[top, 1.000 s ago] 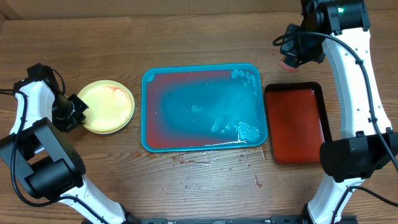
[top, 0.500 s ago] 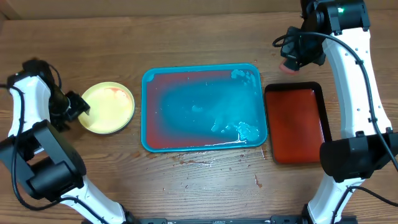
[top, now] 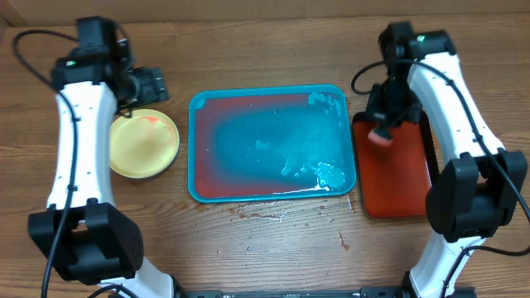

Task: Clean dirty plates on tray and stack at the side
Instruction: 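Release yellow plate and raise left gripper away from the stack, then lower sponge onto the dark red tray and open right gripper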

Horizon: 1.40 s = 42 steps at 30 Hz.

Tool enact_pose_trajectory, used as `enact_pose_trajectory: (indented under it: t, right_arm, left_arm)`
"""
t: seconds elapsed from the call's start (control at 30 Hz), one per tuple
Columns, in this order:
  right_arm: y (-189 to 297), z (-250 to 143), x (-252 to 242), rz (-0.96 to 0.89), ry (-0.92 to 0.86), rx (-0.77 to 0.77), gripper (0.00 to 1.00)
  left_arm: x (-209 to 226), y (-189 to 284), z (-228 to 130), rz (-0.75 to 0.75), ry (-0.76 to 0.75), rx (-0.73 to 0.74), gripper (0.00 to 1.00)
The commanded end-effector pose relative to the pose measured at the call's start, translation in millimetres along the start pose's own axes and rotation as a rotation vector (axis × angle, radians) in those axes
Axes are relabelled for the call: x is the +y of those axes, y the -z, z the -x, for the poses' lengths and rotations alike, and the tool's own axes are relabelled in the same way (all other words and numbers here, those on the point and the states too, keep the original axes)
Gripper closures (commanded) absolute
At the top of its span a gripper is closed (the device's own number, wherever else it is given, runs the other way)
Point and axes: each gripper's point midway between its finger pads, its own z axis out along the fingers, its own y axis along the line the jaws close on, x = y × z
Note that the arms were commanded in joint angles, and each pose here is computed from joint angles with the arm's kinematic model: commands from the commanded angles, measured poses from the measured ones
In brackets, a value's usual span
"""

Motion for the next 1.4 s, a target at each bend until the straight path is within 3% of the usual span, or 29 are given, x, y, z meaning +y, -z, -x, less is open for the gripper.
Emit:
enact_pose_trajectory:
  t: [0.0, 0.17, 0.3, 0.67, 0.83, 0.9, 0.93, 0.97, 1.0, 1.1, 1.37]
  right_arm:
    - [-23.4, -4.8, -17.0, -0.042, -0.022, 0.034, 0.96]
    - [-49.5, 2.4, -32.1, -0.043, -0.058, 0.024, 0.96]
    - [-72.1, 6.7, -34.9, -0.03, 0.017, 0.002, 0.96]
    - [-101.0, -2.9, -36.9, -0.031, 0.326, 0.013, 0.96]
    - [-99.9, 1.2, -43.3, -0.074, 0.349, -0.001, 0.94]
    - [-99.0, 1.3, -43.3, -0.074, 0.337, -0.001, 0.85]
    - [-98.5, 1.4, -43.3, -0.074, 0.329, -0.001, 0.75]
    - [-97.6, 1.4, -43.2, -0.074, 0.316, 0.0, 0.47]
    - [-96.1, 1.3, -43.4, -0.075, 0.303, 0.002, 0.28]
    - [-88.1, 2.0, -43.4, -0.075, 0.299, 0.004, 0.0]
    - [-5.0, 14.9, -29.4, -0.007, 0.286, -0.165, 0.0]
  left_arm:
    - [-28.5, -3.2, 2.0, -0.036, -0.08, -0.017, 0.08]
    - [-60.8, -3.2, 4.3, -0.074, -0.142, -0.053, 0.04]
    - [-76.3, -2.8, 1.8, -0.091, -0.174, -0.06, 0.0]
    - [-80.6, -2.7, 0.4, -0.096, -0.182, -0.059, 0.0]
    - [-78.8, -2.8, 1.1, -0.085, -0.182, -0.062, 0.01]
    - [-78.7, -2.8, 1.1, -0.084, -0.182, -0.062, 0.0]
    - [-78.7, -2.8, 1.1, -0.084, -0.182, -0.062, 0.0]
    - [-78.7, -2.8, 1.1, -0.084, -0.182, -0.062, 0.0]
    - [-78.7, -2.8, 1.1, -0.084, -0.182, -0.062, 0.0]
    - [-78.7, -2.8, 1.2, -0.084, -0.182, -0.062, 0.0]
    - [-78.7, -2.8, 1.1, -0.084, -0.182, -0.062, 0.0]
